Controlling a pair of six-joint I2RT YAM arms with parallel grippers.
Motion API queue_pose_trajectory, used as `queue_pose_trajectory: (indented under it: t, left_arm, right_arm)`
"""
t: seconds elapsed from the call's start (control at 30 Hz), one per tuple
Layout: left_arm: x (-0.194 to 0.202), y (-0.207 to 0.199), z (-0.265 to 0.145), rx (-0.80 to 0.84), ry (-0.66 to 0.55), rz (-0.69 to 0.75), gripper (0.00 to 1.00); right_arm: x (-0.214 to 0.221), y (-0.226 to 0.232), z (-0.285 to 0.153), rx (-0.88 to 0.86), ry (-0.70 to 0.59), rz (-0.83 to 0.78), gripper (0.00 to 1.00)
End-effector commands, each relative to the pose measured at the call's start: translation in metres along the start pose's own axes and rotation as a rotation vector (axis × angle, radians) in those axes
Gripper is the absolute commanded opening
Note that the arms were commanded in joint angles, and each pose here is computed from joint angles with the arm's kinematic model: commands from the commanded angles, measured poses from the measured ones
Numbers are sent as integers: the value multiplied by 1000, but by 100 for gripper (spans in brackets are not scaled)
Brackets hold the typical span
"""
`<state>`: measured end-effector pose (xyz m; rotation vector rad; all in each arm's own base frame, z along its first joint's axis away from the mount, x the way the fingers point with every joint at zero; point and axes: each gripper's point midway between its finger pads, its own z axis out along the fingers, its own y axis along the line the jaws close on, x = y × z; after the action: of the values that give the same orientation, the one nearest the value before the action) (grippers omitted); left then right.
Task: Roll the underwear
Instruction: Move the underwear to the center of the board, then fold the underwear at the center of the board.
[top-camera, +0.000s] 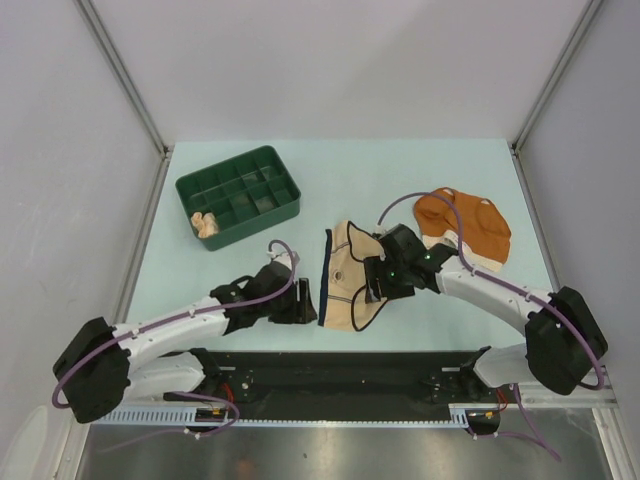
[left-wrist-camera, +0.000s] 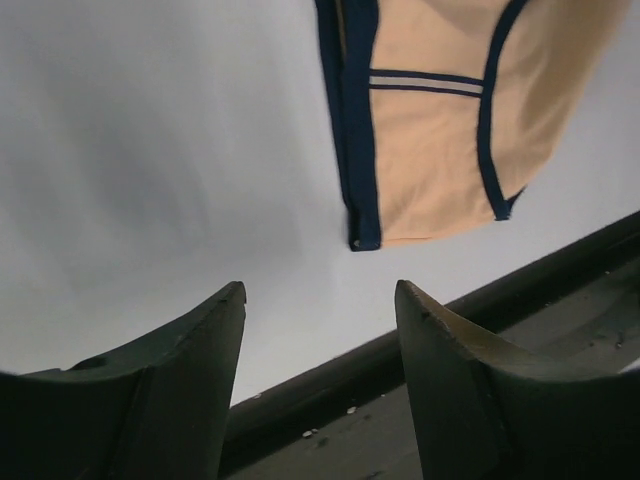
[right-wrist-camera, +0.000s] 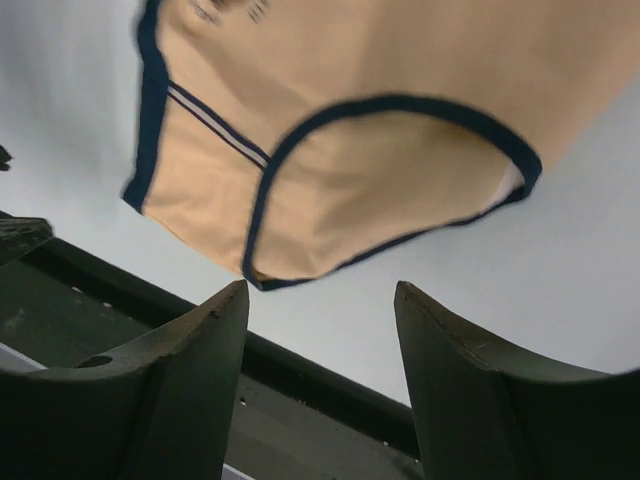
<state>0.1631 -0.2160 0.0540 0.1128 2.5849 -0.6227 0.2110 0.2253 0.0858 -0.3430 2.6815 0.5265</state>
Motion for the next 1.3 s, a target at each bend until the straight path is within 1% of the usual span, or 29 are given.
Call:
queue_pose_trajectory:
  t: [0.0, 0.07, 0.13, 0.3, 0.4, 0.53, 0.6, 0.63, 0.7, 0.77, 0.8, 0.83, 1.07, 1.1, 1.13, 1.2, 1.23, 1.27]
  left_arm:
    - [6, -29, 7, 118, 22, -85, 66]
    - [12, -34, 13, 147, 44, -104, 65]
    - [17, -33, 17, 137, 64, -102, 65]
    - [27, -36, 26, 139, 109, -98, 63]
    - [32, -36, 33, 120, 130, -87, 59]
    - [41, -28, 42, 70, 164, -77, 51]
    - [46, -23, 47, 47, 181, -72, 50]
    - [48, -21, 48, 34, 185, -69, 46]
    - [53, -17, 51, 14, 199, -62, 43]
    - [55, -15, 52, 1, 204, -58, 37]
    - [56, -13, 52, -7, 204, -61, 34]
    - [57, -12, 53, -13, 207, -61, 34]
    - [56, -11, 51, -24, 201, -60, 32]
    - [55, -11, 50, -24, 199, -60, 32]
    - [55, -10, 50, -31, 199, -58, 33]
    - [54, -10, 47, -28, 190, -58, 33]
    - [53, -10, 45, -32, 188, -61, 32]
    - [51, -12, 43, -22, 179, -63, 33]
  right_arm:
    - [21, -12, 0, 6, 34, 78, 64]
    - [21, -14, 4, 5, 22, 98, 64]
    - [23, -19, 9, 20, 25, 113, 64]
    - [4, -39, 14, 58, -42, 159, 63]
    - [-10, -50, 12, 64, -85, 190, 63]
    - [-24, -66, 11, 88, -130, 217, 62]
    - [-30, -75, 14, 94, -144, 229, 61]
    - [-34, -75, 16, 85, -156, 225, 60]
    - [-36, -82, 23, 95, -151, 231, 59]
    - [-41, -87, 29, 91, -160, 239, 57]
    - [-39, -92, 36, 101, -145, 249, 56]
    - [-44, -94, 39, 93, -156, 254, 54]
    - [-45, -104, 62, 93, -144, 262, 51]
    - [-44, -104, 64, 94, -139, 262, 49]
    - [-41, -106, 67, 99, -125, 266, 42]
    - [-36, -108, 69, 109, -108, 276, 33]
    - [-30, -111, 70, 127, -87, 283, 23]
    - [-28, -113, 69, 138, -78, 287, 18]
